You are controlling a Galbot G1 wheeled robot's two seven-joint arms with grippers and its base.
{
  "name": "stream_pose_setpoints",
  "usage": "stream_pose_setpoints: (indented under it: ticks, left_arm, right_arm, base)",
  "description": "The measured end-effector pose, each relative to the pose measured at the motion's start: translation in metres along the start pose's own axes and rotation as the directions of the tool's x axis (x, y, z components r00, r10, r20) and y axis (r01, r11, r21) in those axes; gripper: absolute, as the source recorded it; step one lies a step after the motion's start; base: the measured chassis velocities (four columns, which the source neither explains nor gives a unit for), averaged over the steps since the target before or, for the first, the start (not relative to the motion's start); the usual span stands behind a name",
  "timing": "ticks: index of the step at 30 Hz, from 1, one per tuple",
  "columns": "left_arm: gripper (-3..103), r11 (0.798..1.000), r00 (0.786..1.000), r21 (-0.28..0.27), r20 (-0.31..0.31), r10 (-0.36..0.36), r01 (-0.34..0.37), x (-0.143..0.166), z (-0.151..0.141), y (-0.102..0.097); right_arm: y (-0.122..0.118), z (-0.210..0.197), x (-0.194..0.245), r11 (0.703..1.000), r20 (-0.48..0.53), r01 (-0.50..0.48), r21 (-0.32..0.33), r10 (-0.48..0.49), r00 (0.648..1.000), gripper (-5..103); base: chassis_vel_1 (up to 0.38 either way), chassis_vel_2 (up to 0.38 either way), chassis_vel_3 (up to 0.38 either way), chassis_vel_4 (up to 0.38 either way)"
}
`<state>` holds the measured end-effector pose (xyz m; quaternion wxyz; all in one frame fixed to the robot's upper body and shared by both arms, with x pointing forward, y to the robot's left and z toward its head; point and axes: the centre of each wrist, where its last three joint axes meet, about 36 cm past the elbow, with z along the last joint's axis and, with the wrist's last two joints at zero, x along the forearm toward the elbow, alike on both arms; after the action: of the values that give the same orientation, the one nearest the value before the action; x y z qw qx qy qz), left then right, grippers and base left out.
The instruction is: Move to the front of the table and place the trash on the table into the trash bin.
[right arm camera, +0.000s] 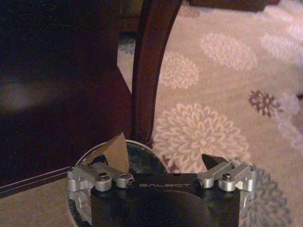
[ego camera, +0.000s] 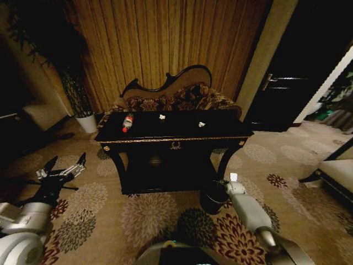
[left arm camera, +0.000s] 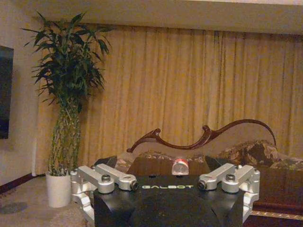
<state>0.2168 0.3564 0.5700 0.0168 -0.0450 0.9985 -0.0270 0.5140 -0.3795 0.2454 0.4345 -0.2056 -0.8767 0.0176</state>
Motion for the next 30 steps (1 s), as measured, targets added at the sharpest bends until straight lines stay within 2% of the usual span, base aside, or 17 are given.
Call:
stream_pose_setpoints:
  ticks: [17,30]
  left_arm:
    - [100,1.0,1.0,-0.001,-0.003,-0.003,0.003,0.001,0.0,0.0]
    - [100,1.0,1.0,-0.003,-0.003,-0.002,0.002,0.001,0.0,0.001]
  right_arm:
    - [0.005,-0.013,0.002,0.996,-0.046,-0.031,-0.085,0.027,0.999,100]
    - [0.002,-0.004,0.005,0.996,-0.042,-0.036,-0.078,0.033,0.999,100]
  base:
    - [0.0,0.0,0.0,0.0]
    - [0.0,0.0,0.0,0.0]
